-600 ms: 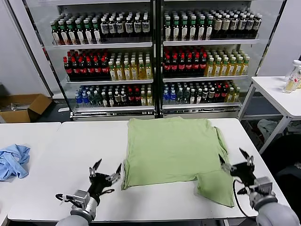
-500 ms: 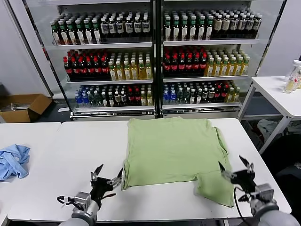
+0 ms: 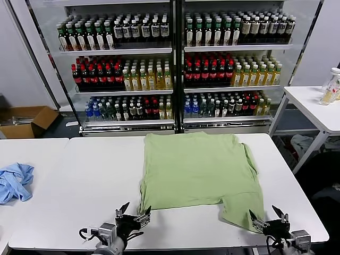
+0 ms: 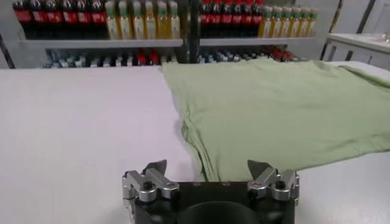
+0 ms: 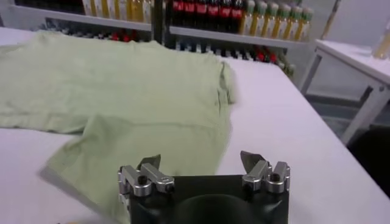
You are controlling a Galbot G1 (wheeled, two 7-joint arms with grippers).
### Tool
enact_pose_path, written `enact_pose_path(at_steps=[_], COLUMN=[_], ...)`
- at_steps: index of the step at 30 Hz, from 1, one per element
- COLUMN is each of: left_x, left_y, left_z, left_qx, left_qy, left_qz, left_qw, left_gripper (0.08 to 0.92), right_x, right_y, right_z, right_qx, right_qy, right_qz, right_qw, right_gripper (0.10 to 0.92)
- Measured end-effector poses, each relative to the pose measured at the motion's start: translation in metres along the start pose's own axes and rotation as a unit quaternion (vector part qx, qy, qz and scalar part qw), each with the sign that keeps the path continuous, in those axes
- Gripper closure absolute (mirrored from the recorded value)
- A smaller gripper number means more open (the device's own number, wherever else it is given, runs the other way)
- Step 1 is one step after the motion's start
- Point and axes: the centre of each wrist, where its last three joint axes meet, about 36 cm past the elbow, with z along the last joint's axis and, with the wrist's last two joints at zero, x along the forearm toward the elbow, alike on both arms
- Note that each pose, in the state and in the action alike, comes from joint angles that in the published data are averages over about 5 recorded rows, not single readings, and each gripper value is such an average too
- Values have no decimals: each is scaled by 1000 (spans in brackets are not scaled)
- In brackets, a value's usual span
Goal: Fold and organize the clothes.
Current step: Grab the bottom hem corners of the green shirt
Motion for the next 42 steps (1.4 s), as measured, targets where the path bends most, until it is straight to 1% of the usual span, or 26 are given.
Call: enact_pose_path(at_steps=[3, 6, 11, 16, 22, 24, 28, 31, 35, 42], left_x=[-8, -13, -17, -22, -25, -27, -26, -22, -7, 38], left_y=[0, 0, -4, -7, -8, -7, -4, 2, 17, 41], left_z=[1, 2, 6, 8, 12, 12, 13, 11, 4, -13], left_qx=[3, 3, 0, -6, -16, -20, -27, -31, -32, -34], left_qy=[3, 8, 14, 16, 20, 19, 15, 10, 6, -3], left_qz=[-8, -12, -11, -12, -9, -7, -4, -4, -9, -14], left_qw=[1000, 1000, 1000, 1000, 1000, 1000, 1000, 999, 999, 999], left_gripper=[186, 240, 384, 531, 704, 756, 871, 913, 917, 917], right_x=[-1, -2, -6, -8, -10, -11, -11, -8, 3, 35], right_y=[0, -1, 0, 3, 6, 8, 10, 12, 15, 23], right_z=[1, 3, 5, 8, 13, 14, 11, 6, -6, -26], right_qx=[-7, -14, -30, -45, -59, -63, -72, -76, -75, -67], right_qy=[5, 13, 23, 32, 39, 39, 35, 30, 22, 4], right_qz=[-2, -5, -14, -23, -32, -35, -44, -53, -69, -92], right_qw=[1000, 1000, 999, 998, 997, 997, 996, 995, 995, 993], right_gripper=[221, 289, 436, 583, 739, 800, 896, 917, 917, 917])
